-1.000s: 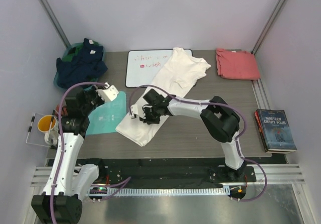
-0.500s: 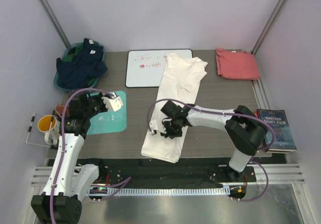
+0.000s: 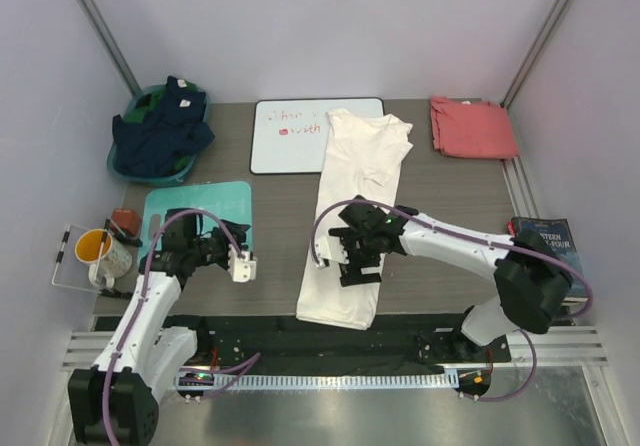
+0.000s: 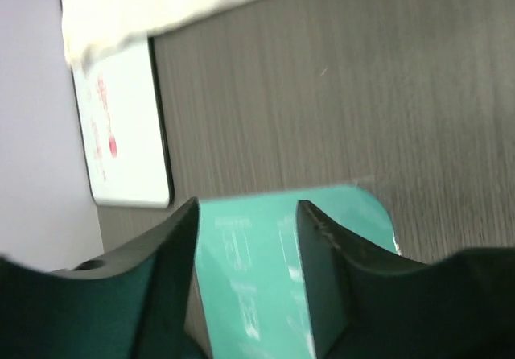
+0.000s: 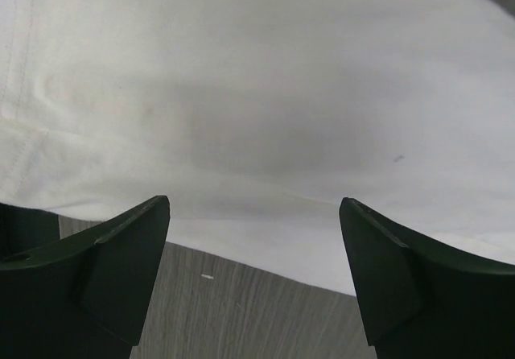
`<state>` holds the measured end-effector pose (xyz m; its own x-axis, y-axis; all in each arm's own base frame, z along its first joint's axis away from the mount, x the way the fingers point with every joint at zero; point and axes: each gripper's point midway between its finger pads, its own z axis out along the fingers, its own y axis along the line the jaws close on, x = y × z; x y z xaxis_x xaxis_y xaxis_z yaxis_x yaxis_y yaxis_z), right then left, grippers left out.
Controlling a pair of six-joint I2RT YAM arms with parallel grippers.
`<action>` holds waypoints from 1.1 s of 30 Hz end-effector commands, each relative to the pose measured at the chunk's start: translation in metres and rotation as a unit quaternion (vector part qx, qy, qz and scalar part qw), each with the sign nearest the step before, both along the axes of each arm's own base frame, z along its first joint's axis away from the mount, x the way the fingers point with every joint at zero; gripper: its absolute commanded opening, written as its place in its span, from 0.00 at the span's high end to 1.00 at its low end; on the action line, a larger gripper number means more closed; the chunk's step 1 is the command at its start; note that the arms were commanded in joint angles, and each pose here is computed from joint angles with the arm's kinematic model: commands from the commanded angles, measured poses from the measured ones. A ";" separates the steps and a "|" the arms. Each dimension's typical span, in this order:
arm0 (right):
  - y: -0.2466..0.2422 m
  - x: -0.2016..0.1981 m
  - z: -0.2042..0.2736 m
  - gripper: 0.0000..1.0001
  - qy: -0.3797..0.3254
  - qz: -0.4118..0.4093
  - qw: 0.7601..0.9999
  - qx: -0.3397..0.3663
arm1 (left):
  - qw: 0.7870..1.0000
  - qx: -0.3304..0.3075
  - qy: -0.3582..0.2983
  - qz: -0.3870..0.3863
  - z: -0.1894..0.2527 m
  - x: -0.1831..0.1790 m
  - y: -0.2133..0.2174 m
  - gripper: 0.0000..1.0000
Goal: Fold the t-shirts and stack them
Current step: Fold the tshirt
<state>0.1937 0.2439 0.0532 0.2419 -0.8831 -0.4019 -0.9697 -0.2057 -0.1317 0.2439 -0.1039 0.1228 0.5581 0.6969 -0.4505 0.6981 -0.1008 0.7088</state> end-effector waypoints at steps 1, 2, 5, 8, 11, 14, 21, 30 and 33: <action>0.011 0.005 0.036 0.07 -0.067 0.063 0.994 0.065 | 0.983 -0.047 -0.058 -0.167 0.002 -0.022 -0.044 0.42; 0.008 0.002 0.043 0.07 -0.086 0.077 0.990 0.077 | 0.978 -0.055 -0.059 -0.192 0.000 -0.027 -0.051 0.41; -0.009 -0.009 0.033 0.01 -0.134 0.125 0.979 0.088 | 0.957 -0.076 -0.077 -0.268 -0.008 -0.041 -0.070 0.41; -0.025 -0.026 0.012 0.00 -0.145 0.148 0.974 0.094 | 0.934 -0.083 -0.095 -0.335 -0.019 -0.055 -0.085 0.27; -0.026 -0.034 0.010 0.00 -0.156 0.127 0.971 0.132 | 0.919 -0.100 -0.074 -0.374 -0.026 -0.070 -0.096 0.24; -0.028 -0.046 0.007 0.00 -0.159 0.141 0.967 0.139 | 0.898 -0.105 -0.074 -0.420 -0.027 -0.085 -0.105 0.19; -0.035 -0.064 -0.019 0.05 -0.168 0.217 0.954 0.118 | 0.876 -0.097 -0.070 -0.468 -0.034 -0.097 -0.123 0.16; -0.043 -0.097 -0.027 0.16 -0.141 0.298 0.936 0.120 | 0.850 -0.085 -0.073 -0.515 -0.051 -0.114 -0.138 0.19; -0.048 -0.108 -0.022 0.16 -0.123 0.311 0.935 0.117 | 0.844 -0.082 -0.068 -0.526 -0.058 -0.122 -0.140 0.20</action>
